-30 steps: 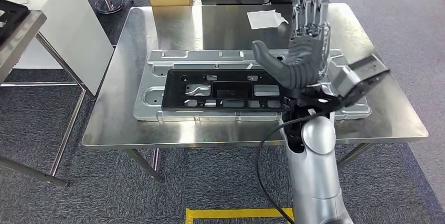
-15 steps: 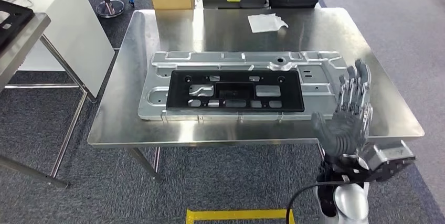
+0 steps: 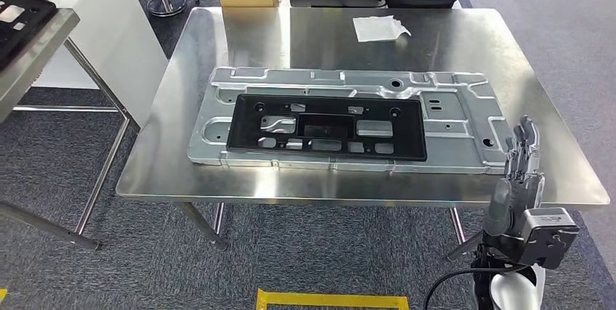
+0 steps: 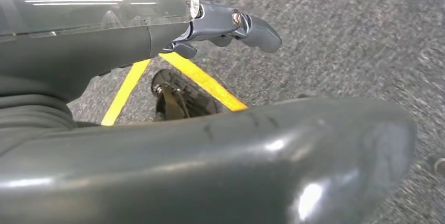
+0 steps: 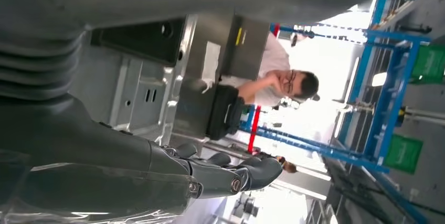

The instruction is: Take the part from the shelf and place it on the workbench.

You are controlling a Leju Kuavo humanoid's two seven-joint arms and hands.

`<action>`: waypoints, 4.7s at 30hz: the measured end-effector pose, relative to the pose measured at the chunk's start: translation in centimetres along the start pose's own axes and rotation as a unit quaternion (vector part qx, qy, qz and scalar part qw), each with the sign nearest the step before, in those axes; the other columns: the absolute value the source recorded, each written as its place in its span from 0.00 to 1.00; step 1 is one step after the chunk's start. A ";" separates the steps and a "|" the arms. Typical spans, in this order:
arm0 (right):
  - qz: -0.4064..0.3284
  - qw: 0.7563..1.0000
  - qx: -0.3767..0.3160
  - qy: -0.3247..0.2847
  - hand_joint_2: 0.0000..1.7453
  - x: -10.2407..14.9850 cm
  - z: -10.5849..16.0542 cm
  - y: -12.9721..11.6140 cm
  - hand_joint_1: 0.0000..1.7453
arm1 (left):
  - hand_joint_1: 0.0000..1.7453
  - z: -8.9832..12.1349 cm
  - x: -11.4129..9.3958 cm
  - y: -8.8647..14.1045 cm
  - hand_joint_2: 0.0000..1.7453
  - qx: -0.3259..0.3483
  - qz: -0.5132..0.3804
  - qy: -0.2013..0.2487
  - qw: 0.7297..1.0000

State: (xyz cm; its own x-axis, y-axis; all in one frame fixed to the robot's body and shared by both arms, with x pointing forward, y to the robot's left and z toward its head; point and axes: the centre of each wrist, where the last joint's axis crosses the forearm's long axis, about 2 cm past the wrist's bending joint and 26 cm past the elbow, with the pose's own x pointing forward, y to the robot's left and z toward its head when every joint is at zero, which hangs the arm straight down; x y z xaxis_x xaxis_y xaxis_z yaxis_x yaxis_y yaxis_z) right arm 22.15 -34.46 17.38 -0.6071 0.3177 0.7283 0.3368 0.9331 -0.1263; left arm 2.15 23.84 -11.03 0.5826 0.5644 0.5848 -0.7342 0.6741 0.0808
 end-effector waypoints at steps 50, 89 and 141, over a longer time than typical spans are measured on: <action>0.028 0.995 0.054 0.085 0.00 -3.8 3.2 -0.6 0.00 | 0.00 0.5 -0.5 -0.3 0.00 0.001 0.041 0.004 0.999; 0.123 0.766 0.500 0.385 0.00 -8.3 21.0 18.8 0.00 | 0.00 -0.3 0.9 -0.6 0.00 0.122 -0.036 0.017 0.992; 0.138 0.530 0.361 0.755 0.00 -9.4 30.7 4.6 0.00 | 0.00 -1.8 1.5 3.1 0.00 -0.079 -0.138 -0.027 0.987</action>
State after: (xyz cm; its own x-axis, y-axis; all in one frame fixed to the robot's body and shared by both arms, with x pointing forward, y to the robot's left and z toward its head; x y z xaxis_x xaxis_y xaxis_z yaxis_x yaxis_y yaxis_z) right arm 7.35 -28.01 -10.70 0.8449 0.4708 0.2538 -0.4315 0.8804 -0.1966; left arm 1.36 27.62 -11.33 0.7308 0.3254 0.6000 -0.4840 0.8669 0.1193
